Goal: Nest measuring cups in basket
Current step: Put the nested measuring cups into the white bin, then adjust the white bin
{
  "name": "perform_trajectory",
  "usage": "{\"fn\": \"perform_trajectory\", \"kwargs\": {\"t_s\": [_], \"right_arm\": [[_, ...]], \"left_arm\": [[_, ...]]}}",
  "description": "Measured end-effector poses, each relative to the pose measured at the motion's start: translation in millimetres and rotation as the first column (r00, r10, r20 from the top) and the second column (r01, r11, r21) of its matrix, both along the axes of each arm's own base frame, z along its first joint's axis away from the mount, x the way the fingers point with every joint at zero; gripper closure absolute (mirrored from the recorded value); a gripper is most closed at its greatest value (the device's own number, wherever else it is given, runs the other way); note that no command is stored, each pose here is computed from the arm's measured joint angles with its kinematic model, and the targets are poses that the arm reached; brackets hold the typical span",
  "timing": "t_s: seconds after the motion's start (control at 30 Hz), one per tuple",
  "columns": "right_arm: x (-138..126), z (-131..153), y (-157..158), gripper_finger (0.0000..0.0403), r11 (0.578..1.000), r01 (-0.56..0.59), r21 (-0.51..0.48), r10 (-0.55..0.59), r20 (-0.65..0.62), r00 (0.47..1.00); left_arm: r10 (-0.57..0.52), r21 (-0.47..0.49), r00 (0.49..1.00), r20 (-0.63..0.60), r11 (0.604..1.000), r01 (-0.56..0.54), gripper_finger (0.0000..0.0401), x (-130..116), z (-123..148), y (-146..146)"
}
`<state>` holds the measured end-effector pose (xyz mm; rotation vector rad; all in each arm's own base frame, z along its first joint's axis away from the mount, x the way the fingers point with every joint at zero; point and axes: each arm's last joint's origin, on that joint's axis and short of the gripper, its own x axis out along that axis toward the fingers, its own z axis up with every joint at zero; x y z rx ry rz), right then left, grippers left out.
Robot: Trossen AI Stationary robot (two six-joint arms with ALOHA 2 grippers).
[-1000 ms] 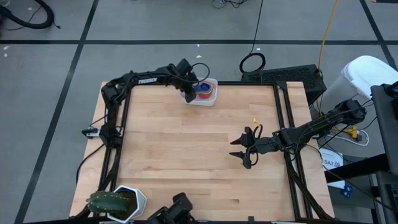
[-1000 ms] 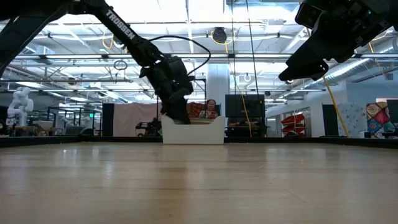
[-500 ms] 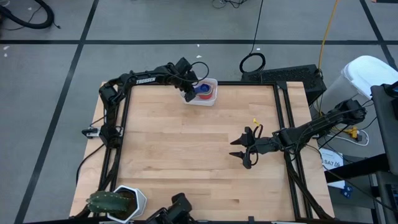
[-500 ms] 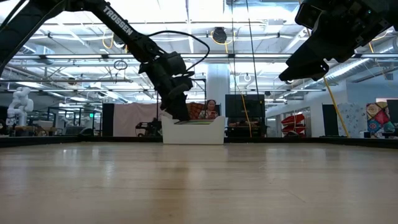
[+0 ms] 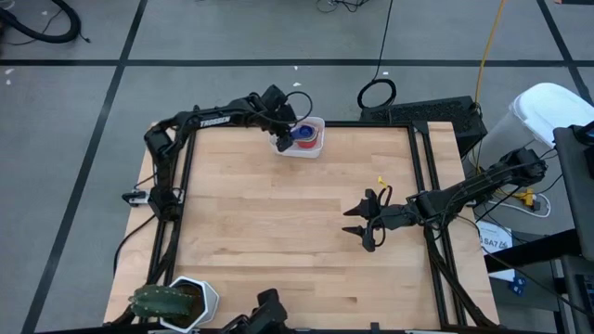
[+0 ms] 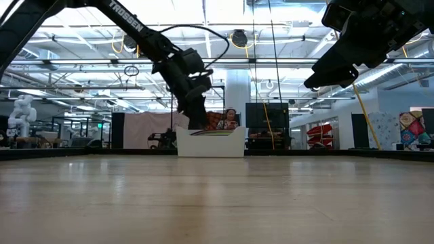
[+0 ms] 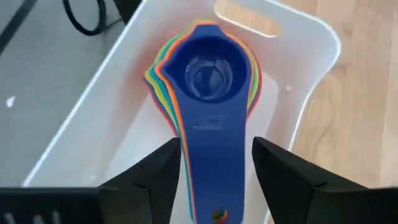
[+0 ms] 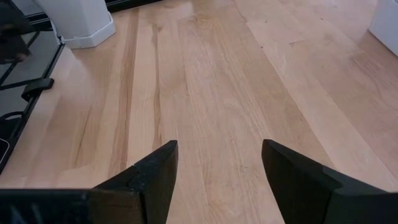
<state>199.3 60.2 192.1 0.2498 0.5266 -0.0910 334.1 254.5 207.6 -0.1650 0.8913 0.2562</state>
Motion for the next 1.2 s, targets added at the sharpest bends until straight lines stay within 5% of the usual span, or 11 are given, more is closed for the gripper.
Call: {"fn": "perform_trajectory", "kwargs": {"t_s": [0.3,0.47,0.7,0.93,1.2], "right_arm": [[0.0,0.0,0.0,0.0179,1.0,-0.001,-0.003,0.001,0.0,1.0],[0.0,0.0,0.0,0.0179,1.0,0.0,-0.002,0.0,0.0,1.0],[0.0,0.0,0.0,0.0179,1.0,0.004,0.004,-0.004,0.001,1.0],[0.2,0.4,0.0,0.0179,1.0,0.012,0.018,-0.012,0.004,1.0],[0.2,0.4,0.0,0.0179,1.0,0.012,0.018,-0.012,0.005,1.0]], "left_arm": [[0.006,0.059,0.995,0.098,0.998,-0.011,0.0217,-5.1,44.8,-15.6],[-0.133,0.046,0.984,0.119,0.991,0.128,0.0238,9.4,56.9,-52.8],[-0.257,0.085,0.966,0.005,0.963,0.256,0.0302,32.4,44.8,-100.3],[-0.274,0.084,0.958,-0.082,0.956,0.28,0.039,40.8,21.8,-103.6],[-0.276,0.037,0.944,-0.181,0.957,0.287,0.0398,49.9,-22.6,-94.1]]}}
